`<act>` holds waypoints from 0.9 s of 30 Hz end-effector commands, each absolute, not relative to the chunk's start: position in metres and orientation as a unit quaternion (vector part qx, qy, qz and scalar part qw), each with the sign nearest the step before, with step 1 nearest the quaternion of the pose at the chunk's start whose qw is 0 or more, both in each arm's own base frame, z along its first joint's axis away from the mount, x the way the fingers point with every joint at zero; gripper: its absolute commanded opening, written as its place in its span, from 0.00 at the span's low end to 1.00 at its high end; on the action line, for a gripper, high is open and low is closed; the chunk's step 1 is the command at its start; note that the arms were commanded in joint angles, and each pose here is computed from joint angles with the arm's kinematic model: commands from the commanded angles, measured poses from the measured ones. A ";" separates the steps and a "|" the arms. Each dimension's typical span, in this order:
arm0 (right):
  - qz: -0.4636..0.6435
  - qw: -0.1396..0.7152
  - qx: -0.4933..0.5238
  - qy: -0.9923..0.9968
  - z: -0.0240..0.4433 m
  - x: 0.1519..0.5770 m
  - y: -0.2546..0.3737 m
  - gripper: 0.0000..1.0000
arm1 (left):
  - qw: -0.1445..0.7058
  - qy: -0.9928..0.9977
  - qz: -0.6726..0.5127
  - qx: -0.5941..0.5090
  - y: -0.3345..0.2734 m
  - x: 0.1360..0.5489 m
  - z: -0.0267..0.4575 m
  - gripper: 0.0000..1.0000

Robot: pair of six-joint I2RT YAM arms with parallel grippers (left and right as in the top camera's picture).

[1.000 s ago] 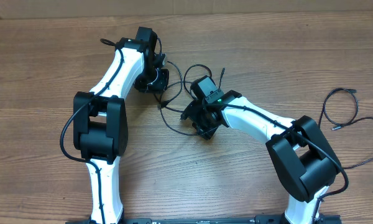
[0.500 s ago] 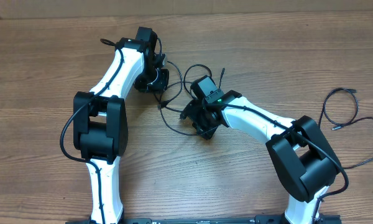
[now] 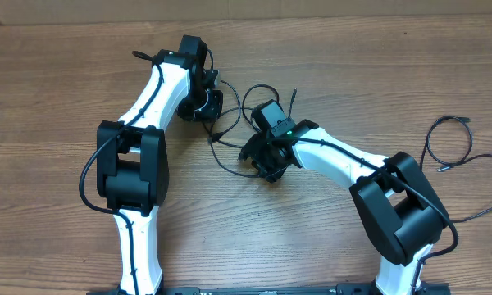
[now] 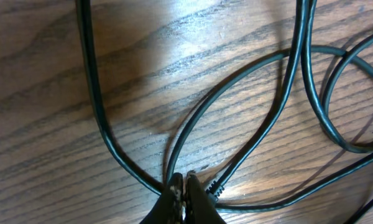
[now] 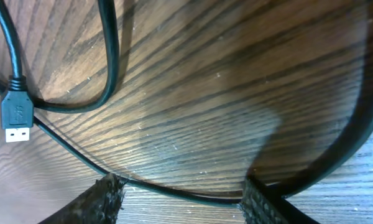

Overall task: Untangle cables
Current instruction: 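Hold the cable with both grippers close together at center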

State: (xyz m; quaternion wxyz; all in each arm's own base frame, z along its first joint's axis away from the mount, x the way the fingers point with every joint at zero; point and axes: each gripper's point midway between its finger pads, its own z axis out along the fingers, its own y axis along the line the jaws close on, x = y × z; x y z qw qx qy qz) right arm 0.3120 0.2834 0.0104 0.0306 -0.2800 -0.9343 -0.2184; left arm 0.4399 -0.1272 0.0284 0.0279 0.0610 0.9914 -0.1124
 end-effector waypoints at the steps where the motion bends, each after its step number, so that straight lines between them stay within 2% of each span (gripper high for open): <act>1: -0.200 0.035 -0.255 -0.945 0.003 0.316 0.284 0.59 | 0.029 0.992 -0.107 0.059 -0.127 0.442 0.025 0.04; 6: -0.197 0.002 -0.235 -0.952 0.032 0.337 0.290 0.58 | 0.029 0.992 -0.107 0.059 -0.127 0.442 0.026 0.04; 11: -0.169 -0.059 -0.310 -0.934 0.036 0.363 0.276 0.47 | 0.029 0.992 -0.107 0.059 -0.127 0.442 0.026 0.04; 17: -0.147 -0.087 -0.408 -0.897 0.033 0.368 0.267 0.48 | 0.029 0.992 -0.107 0.059 -0.127 0.442 0.025 0.04; 23: -0.132 -0.141 -0.422 -0.886 0.032 0.376 0.268 0.47 | 0.029 0.992 -0.107 0.059 -0.127 0.442 0.026 0.04; 27: -0.120 -0.145 -0.434 -0.881 0.018 0.375 0.269 0.46 | 0.029 0.992 -0.107 0.059 -0.127 0.442 0.026 0.04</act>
